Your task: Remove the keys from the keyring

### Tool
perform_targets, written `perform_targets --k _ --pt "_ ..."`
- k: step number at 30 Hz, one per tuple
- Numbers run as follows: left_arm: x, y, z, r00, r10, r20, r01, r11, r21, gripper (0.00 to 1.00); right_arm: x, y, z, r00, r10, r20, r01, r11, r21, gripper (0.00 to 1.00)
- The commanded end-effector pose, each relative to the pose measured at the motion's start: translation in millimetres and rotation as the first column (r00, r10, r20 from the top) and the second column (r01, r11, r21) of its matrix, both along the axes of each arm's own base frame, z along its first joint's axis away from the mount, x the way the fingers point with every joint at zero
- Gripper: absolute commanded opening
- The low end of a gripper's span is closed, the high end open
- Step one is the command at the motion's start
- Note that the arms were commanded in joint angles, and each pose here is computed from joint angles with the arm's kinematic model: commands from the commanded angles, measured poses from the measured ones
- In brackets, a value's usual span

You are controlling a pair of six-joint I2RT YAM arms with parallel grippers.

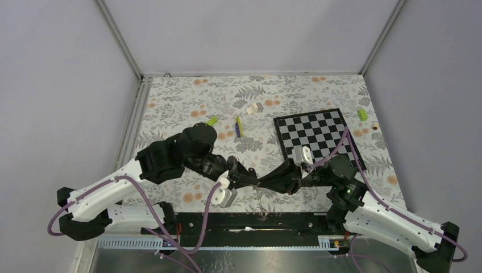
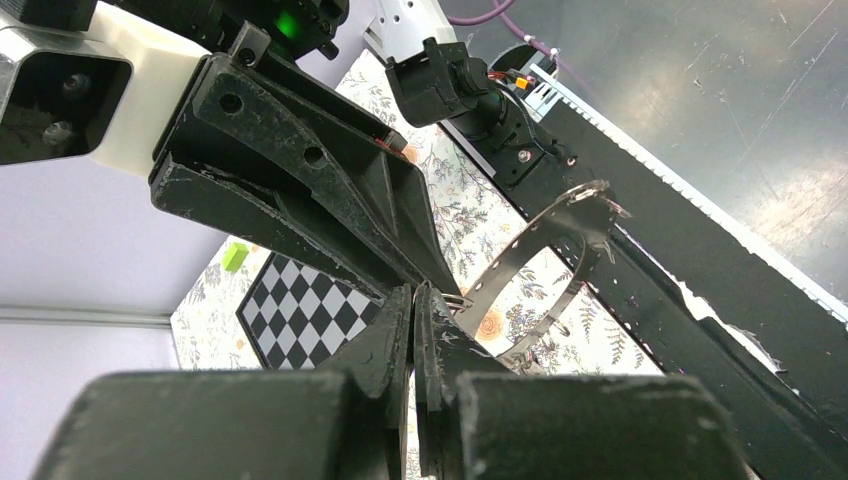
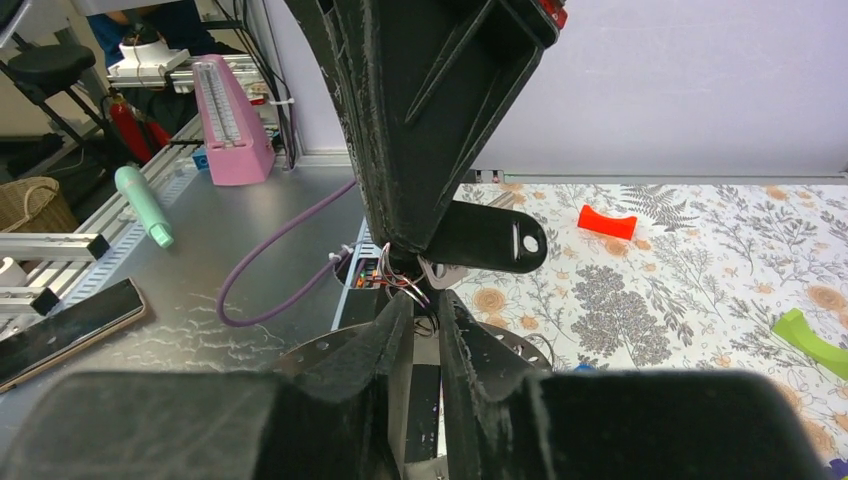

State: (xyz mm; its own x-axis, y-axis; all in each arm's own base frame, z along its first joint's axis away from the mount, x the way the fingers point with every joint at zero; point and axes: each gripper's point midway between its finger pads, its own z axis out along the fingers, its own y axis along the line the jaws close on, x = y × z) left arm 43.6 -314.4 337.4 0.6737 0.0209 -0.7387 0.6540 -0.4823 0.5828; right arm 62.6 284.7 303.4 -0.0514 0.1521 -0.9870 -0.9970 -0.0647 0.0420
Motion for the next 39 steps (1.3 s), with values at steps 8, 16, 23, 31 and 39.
perform_targets --k 8,16,23,31,39 --pt "-5.9 -1.9 18.9 0.999 -0.035 0.025 0.037 0.996 -0.075 0.0 -4.6 -5.9 17.7 0.999 0.003 0.044 -0.005 0.998 0.063 0.12" --pt "-6.8 -0.3 20.4 0.999 -0.034 0.025 0.036 0.996 -0.08 0.0 -2.4 -15.6 24.1 0.995 -0.05 0.083 0.044 0.996 0.083 0.04" --pt "-6.5 -1.2 19.9 0.999 -0.034 0.024 0.036 0.996 -0.078 0.0 -2.2 -19.9 28.0 0.992 -0.071 0.1 0.061 0.993 0.104 0.01" --pt "-6.0 -2.2 18.0 0.999 -0.036 0.024 0.038 0.997 -0.073 0.0 -2.7 -21.3 30.3 0.991 -0.075 0.11 0.062 0.992 0.114 0.01" --pt "-7.5 -0.8 16.2 0.999 -0.04 0.018 0.041 0.997 -0.071 0.0 -4.2 -28.5 39.3 0.986 -0.1 0.134 0.077 0.983 0.168 0.0"
